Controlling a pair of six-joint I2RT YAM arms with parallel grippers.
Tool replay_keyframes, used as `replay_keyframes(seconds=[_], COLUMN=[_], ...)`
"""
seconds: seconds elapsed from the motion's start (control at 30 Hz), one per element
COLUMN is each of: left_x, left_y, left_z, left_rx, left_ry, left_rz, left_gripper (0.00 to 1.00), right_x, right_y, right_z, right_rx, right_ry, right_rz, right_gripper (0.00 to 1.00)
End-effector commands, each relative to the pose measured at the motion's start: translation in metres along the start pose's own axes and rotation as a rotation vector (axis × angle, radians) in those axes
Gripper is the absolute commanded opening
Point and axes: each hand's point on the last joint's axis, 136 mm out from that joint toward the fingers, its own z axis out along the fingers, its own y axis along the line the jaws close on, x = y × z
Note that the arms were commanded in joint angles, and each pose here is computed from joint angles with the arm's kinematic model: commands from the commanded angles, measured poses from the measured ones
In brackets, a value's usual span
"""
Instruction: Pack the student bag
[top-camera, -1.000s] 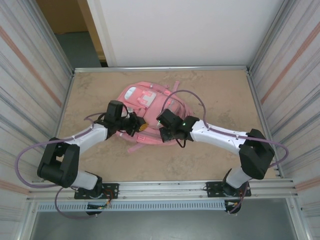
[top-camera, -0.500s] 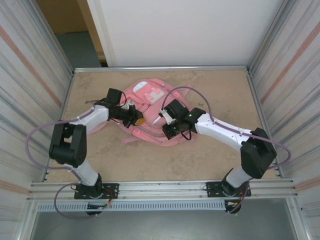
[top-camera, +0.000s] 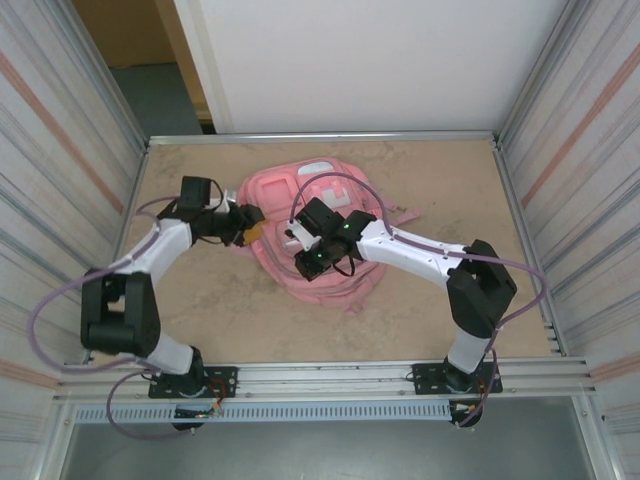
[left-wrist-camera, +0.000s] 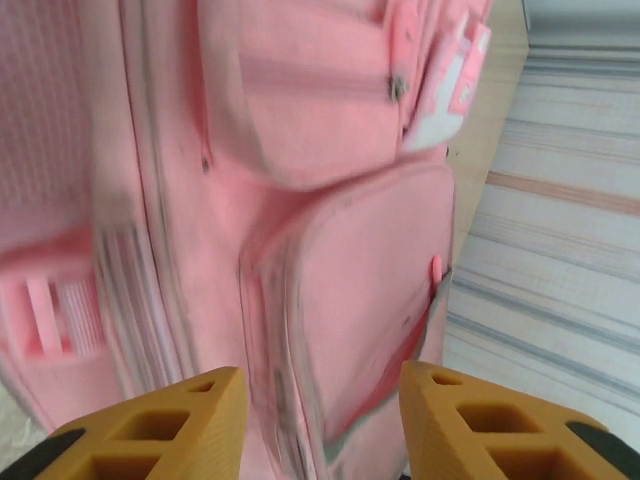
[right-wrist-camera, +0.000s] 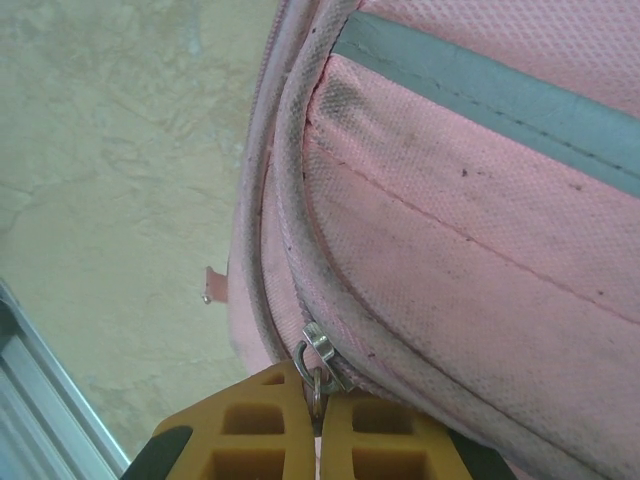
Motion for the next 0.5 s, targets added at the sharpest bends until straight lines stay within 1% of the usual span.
replay_keyframes(seconds=[0.0, 0.07, 0.2, 0.33, 0.37, 0.4, 0.47], left_x=[0.026, 0.031, 0.035, 0.040, 0.042, 0.042, 0.041], left_y=[0.014, 0.009, -0.009, 0.000, 0.002, 0.004, 0.003], left_z=[0.007, 0.010, 0.019, 0.036, 0.040, 0.043, 0.044], left_rx=[-0.010, 0.011, 0.062, 0.059, 0.058, 0.060, 0.067], left_ry=[0.010, -0.004, 0.001, 0.049, 0.059, 0.061, 0.061], left_rz=[-0.039, -0.048, -0.015, -0.065, -0.079, -0.083, -0.064], left_gripper=[0.44, 0.44, 0.44, 0.42, 0.40, 0.32, 0.01], right_x=[-0.009, -0.009, -0.014, -0.014, -0.014, -0.012, -0.009], right_y=[0.023, 0.028, 0.040, 0.039, 0.040, 0.039, 0.036], right_z=[0.004, 0.009, 0.011, 0.012, 0.013, 0.014, 0.015], right_rx=[-0.073, -0.082, -0.128, -0.154, -0.161, -0.169, -0.166], right_ry=[-0.003, 0.014, 0.008, 0.004, 0.004, 0.010, 0.022], right_rz=[0.000, -0.004, 0.009, 0.057, 0.076, 0.091, 0.118], right_gripper=[0.00, 0.00, 0.00, 0.00, 0.00, 0.00, 0.00])
